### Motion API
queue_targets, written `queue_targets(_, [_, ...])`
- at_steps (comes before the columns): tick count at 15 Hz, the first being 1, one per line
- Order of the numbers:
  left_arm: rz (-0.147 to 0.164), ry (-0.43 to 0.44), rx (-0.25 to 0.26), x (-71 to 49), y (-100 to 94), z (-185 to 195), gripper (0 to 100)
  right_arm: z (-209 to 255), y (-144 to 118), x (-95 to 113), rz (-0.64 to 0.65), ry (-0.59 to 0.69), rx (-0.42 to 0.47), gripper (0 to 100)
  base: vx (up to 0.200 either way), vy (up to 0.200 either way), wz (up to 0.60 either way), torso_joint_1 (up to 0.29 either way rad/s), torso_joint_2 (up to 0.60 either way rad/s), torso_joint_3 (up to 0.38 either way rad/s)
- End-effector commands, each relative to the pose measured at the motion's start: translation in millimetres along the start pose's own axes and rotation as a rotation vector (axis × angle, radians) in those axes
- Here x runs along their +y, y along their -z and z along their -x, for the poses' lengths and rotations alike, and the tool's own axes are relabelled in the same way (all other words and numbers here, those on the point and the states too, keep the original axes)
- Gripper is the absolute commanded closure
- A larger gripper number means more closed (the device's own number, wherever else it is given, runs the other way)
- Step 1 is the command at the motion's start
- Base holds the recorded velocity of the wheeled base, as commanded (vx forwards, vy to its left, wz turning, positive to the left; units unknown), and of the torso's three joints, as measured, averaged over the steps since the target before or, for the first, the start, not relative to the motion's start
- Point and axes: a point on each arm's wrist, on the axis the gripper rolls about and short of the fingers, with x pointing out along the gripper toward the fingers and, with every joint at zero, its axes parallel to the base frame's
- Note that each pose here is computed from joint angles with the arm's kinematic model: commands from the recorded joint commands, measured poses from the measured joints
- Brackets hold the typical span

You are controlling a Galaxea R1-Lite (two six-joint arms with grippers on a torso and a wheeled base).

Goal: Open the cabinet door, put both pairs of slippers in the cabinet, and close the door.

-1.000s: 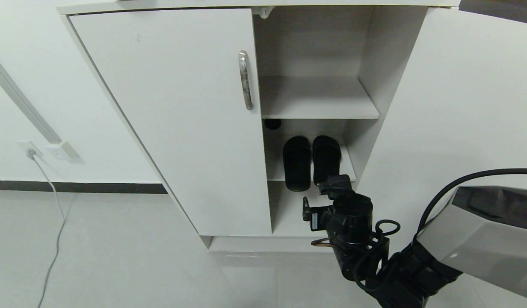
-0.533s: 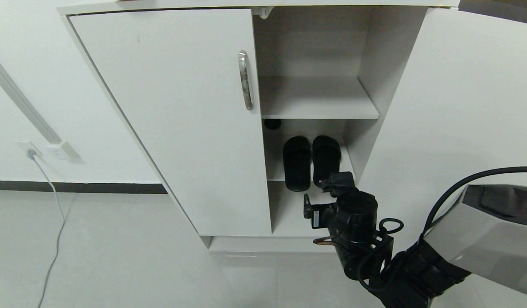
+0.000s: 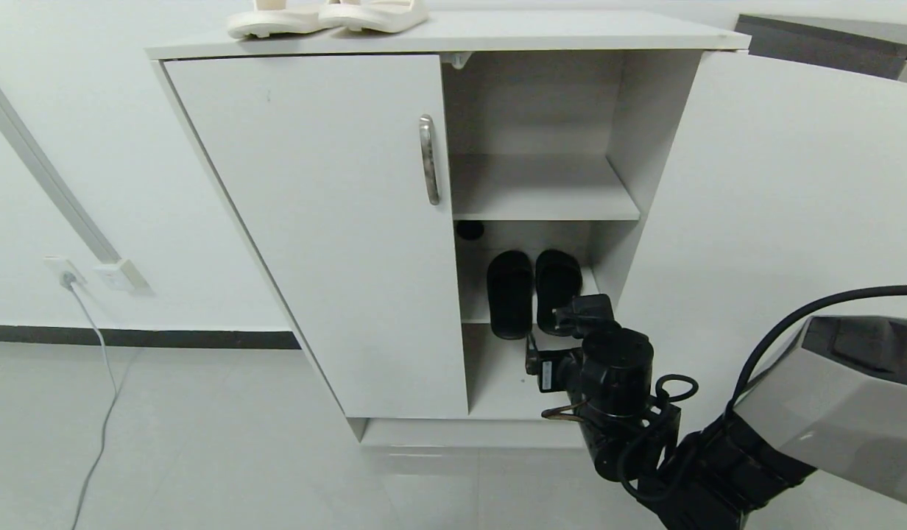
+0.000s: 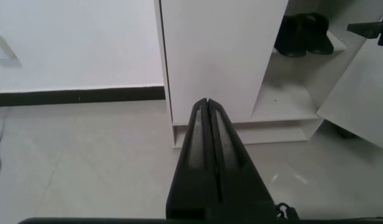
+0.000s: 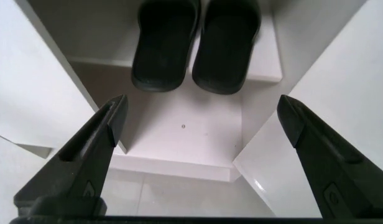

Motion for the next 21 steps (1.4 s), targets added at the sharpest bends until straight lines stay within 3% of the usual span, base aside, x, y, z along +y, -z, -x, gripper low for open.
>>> queue_targets(1, [0.0,0.0,0.001,0.0,-0.1,-0.1,100,-0.5,0.3,-0.5,0.004,0.004,0.0,0,0.0,0.0,0.0,0.002,0.0,0.198])
queue_targets(12, [-0.001,0.0,0.001,0.0,-0.1,-0.1,100,0.1,1.4,-1.1,0.006,0.005,0.002,0,0.0,0.0,0.0,0.0,0.0,0.054])
queue_targets(21, [-0.001,0.0,0.001,0.0,-0.1,-0.1,100,0.7,1.6,-0.8,0.006,0.004,0.002,0,0.0,0.2,0.0,0.004,0.0,0.005])
